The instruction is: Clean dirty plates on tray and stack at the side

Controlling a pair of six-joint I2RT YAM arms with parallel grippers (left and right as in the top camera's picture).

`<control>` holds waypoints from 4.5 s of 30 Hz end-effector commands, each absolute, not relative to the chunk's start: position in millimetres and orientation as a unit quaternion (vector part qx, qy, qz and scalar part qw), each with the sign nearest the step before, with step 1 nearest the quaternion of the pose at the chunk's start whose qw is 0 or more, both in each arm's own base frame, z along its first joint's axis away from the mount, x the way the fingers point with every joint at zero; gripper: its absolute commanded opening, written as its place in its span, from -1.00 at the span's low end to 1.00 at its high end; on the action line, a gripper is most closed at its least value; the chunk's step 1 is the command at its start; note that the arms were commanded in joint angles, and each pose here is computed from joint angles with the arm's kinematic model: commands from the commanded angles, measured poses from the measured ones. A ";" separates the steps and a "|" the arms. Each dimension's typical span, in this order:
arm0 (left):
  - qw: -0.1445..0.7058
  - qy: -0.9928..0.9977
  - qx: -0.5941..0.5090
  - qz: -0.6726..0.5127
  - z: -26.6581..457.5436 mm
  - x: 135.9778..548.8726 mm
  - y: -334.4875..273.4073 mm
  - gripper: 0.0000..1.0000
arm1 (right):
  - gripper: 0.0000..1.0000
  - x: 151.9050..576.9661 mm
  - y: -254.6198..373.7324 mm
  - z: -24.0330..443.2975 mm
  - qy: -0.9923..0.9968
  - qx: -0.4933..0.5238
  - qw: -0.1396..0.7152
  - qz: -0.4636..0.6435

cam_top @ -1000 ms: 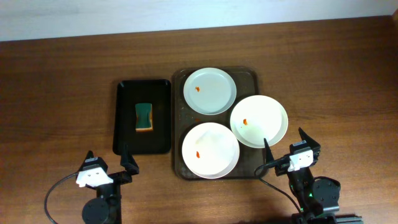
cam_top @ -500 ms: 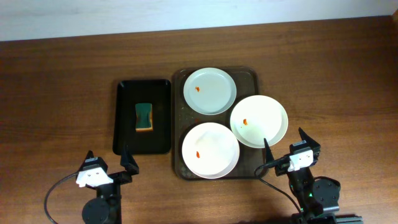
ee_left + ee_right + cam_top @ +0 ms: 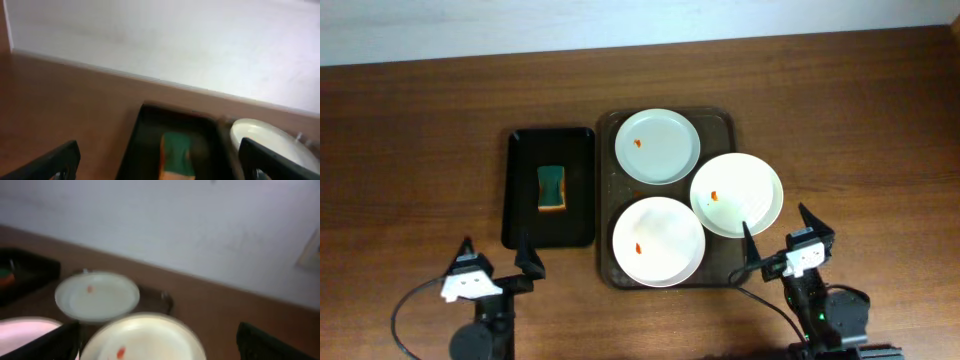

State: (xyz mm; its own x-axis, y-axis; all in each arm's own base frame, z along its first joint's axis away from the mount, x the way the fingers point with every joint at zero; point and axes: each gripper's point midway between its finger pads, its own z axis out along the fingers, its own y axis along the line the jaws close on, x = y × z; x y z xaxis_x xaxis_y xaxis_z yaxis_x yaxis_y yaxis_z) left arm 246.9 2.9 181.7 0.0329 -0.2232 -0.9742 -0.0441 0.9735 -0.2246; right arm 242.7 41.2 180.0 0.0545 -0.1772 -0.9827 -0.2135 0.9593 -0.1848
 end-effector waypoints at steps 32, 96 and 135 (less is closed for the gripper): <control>0.121 0.992 -0.032 -0.029 32.8 394.1 -64.5 0.06 | 0.97 353.0 111.9 229.9 0.908 -0.120 0.295 0.274; 0.252 0.954 0.041 -0.155 157.0 477.9 -153.4 -1.00 | 0.16 454.8 118.6 74.6 0.967 -0.087 0.177 0.162; 0.211 0.975 -0.027 0.063 28.3 495.6 -179.8 -1.00 | -0.92 452.8 106.5 4.3 0.984 -0.061 0.125 0.114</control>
